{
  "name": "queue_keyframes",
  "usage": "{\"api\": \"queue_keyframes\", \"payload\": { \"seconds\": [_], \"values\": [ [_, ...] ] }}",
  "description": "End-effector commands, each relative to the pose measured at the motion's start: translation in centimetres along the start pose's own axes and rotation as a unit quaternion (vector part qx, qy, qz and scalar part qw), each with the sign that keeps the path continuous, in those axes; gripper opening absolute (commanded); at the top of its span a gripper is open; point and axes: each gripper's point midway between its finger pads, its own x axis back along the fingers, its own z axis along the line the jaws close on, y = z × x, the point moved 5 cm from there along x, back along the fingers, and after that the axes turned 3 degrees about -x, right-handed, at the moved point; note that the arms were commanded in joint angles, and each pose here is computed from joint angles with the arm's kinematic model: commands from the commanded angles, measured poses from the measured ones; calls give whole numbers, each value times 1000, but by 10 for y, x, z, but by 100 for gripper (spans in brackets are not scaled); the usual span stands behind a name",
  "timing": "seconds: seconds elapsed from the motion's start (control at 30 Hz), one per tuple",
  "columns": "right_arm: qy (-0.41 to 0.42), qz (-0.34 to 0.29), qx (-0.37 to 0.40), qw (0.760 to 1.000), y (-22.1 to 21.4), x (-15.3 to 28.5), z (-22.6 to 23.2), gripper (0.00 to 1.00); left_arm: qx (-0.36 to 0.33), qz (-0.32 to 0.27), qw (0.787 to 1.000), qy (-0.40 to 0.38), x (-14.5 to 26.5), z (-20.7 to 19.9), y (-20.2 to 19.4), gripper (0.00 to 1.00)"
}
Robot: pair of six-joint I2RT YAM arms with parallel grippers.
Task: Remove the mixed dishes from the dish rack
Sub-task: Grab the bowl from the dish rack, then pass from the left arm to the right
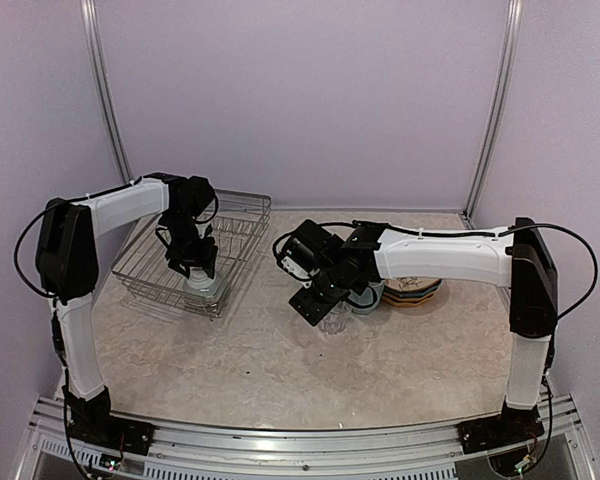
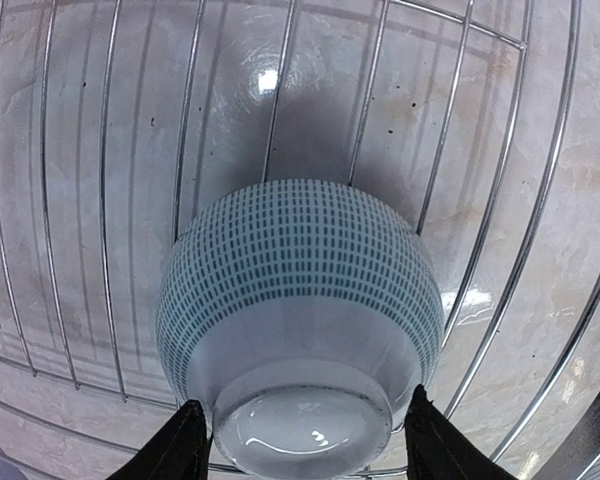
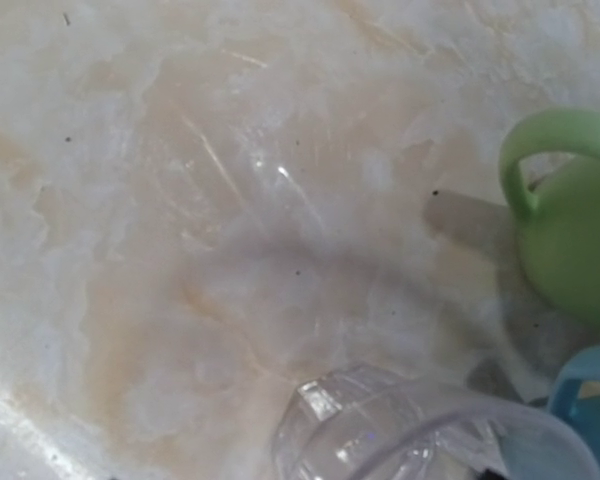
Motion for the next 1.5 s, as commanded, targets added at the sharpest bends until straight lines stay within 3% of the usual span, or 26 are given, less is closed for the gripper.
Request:
{"api": "queue_keyframes", "payload": {
  "seconds": [0.0, 0.43, 0.67, 0.9, 1.03, 1.23, 1.47],
  "values": [
    [9, -6, -1, 1000, -1, 5, 6, 74, -14, -7, 1000, 5, -5, -5, 7, 61],
    [2, -21, -14, 1000, 3, 12, 4, 74, -18, -26, 999, 30, 7, 0, 7, 33],
    [-27, -68, -49, 996, 16, 36, -10, 85, -14, -61, 998, 22, 34, 1, 4, 29],
    [-19, -113, -71, 991, 36, 53, -13, 94, -1, -100, 995, 10, 64, 7, -1, 28],
    [13, -150, -93, 984, 57, 61, -7, 98, 10, -140, 989, -36, 89, 9, 0, 28],
    [138, -240, -136, 951, 99, 85, 2, 99, 9, -240, 957, -165, 144, 3, -5, 27],
    [342, -325, -180, 863, 134, 104, -2, 99, -11, -320, 908, -270, 189, -6, -19, 27]
  ]
}}
